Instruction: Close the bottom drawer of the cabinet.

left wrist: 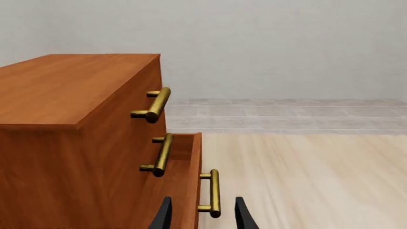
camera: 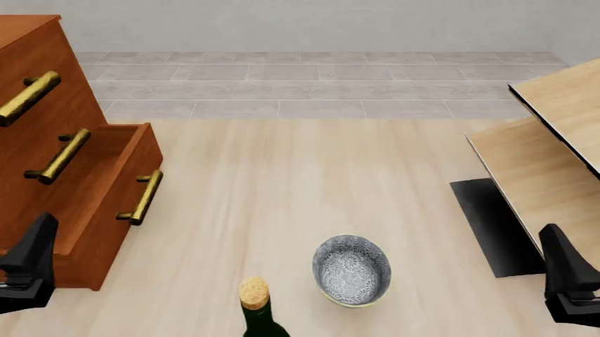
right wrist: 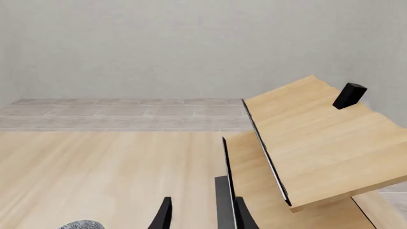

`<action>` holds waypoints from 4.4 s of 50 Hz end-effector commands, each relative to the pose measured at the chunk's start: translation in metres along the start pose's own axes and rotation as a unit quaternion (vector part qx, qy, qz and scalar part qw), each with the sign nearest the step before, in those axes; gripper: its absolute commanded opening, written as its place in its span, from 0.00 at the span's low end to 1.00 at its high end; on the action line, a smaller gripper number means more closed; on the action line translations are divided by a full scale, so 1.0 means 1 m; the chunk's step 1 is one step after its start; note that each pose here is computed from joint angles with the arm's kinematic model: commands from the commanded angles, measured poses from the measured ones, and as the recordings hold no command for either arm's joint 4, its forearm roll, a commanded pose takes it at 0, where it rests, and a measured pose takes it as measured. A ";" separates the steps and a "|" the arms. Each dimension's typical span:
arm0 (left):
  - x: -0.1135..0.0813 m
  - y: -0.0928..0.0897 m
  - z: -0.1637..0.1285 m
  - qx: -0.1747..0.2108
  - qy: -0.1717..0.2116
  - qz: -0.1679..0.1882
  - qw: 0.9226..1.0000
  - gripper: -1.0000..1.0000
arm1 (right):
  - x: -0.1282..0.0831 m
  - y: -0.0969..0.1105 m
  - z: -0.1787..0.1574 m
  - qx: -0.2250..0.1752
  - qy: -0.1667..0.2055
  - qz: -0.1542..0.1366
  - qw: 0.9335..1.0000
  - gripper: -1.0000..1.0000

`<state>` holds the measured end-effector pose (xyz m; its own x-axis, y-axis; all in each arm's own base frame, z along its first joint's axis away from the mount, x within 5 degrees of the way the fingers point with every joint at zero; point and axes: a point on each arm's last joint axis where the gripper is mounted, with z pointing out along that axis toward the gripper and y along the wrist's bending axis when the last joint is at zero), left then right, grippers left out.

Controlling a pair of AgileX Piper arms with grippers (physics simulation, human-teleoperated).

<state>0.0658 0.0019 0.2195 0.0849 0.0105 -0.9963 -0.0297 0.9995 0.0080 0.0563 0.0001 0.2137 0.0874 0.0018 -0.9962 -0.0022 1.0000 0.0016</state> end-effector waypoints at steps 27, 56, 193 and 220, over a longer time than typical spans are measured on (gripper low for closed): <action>0.014 -0.023 0.018 0.129 0.071 -0.019 0.989 1.00 | -0.001 0.001 0.000 -0.005 0.000 -0.003 1.000 1.00; 0.065 -0.064 0.073 0.200 0.156 -0.032 0.967 1.00 | -0.001 0.001 0.000 -0.010 -0.001 -0.007 1.000 1.00; 0.126 0.021 0.111 -0.030 0.246 0.092 0.964 1.00 | -0.002 0.002 0.000 -0.013 -0.008 -0.016 1.000 1.00; 0.128 0.027 0.113 -0.046 0.251 0.085 0.963 1.00 | -0.002 0.001 0.000 -0.012 -0.009 -0.018 1.000 1.00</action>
<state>0.1905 0.0265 0.1029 -0.4067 0.1562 -0.9001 -0.0492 0.9801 0.1923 0.0558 0.0016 0.2161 0.1050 -0.0328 -0.9939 -0.0243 0.9991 -0.0356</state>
